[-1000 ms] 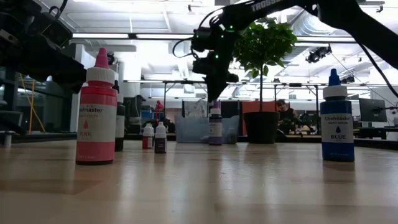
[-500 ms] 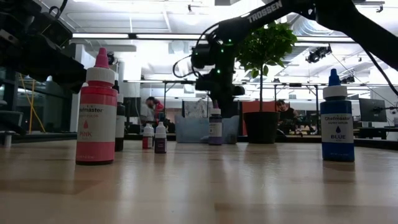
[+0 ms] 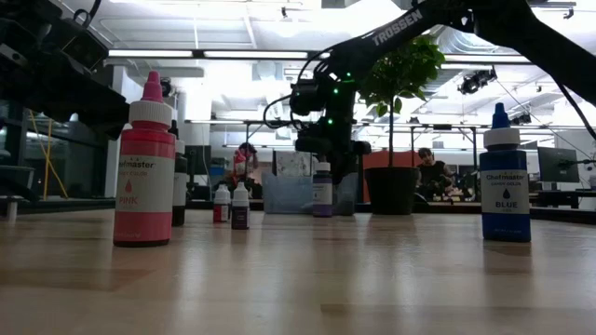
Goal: Pick & Place food coloring
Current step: Put the small green food coloring bottle into the black bin
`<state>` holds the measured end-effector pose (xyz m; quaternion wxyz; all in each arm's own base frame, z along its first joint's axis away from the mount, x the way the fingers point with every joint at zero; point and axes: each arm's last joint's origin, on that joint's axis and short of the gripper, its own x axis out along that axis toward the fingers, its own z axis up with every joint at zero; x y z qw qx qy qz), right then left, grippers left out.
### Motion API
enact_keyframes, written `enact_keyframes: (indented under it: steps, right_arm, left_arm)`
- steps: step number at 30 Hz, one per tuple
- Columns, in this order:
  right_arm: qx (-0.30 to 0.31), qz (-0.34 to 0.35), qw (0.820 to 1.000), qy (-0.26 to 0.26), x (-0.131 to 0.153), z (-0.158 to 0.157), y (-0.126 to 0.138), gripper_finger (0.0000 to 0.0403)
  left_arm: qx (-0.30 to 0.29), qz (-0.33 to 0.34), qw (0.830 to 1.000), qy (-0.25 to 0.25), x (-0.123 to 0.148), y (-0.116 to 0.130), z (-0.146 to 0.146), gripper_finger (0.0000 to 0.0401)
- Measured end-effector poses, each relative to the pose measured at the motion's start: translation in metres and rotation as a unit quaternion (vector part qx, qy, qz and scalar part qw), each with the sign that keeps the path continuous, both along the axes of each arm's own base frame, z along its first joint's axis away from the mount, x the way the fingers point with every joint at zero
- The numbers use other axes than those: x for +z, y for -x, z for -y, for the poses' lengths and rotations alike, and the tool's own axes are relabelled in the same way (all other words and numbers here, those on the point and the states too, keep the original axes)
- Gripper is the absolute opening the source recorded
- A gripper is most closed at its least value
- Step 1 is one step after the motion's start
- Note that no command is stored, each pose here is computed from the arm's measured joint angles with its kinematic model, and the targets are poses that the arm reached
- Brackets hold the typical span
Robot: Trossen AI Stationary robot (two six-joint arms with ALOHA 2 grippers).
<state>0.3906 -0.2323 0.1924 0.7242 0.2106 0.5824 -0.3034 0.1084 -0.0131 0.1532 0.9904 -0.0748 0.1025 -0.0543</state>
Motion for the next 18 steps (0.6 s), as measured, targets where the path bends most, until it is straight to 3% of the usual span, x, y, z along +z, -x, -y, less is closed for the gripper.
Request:
enact_keyframes:
  steps: [7, 18]
  right_arm:
    - [-0.009, 0.002, 1.0, -0.004, -0.0071, -0.0006, 0.0007, 0.0056]
    - [-0.018, 0.008, 1.0, -0.002, -0.0069, -0.0001, -0.0001, 0.0095]
  left_arm:
    - [0.0, 0.0, 1.0, 0.0, 0.0001, 0.0, 0.0, 0.0163]
    - [0.0, 0.0, 1.0, 0.0, 0.0, 0.0, 0.0, 0.0163]
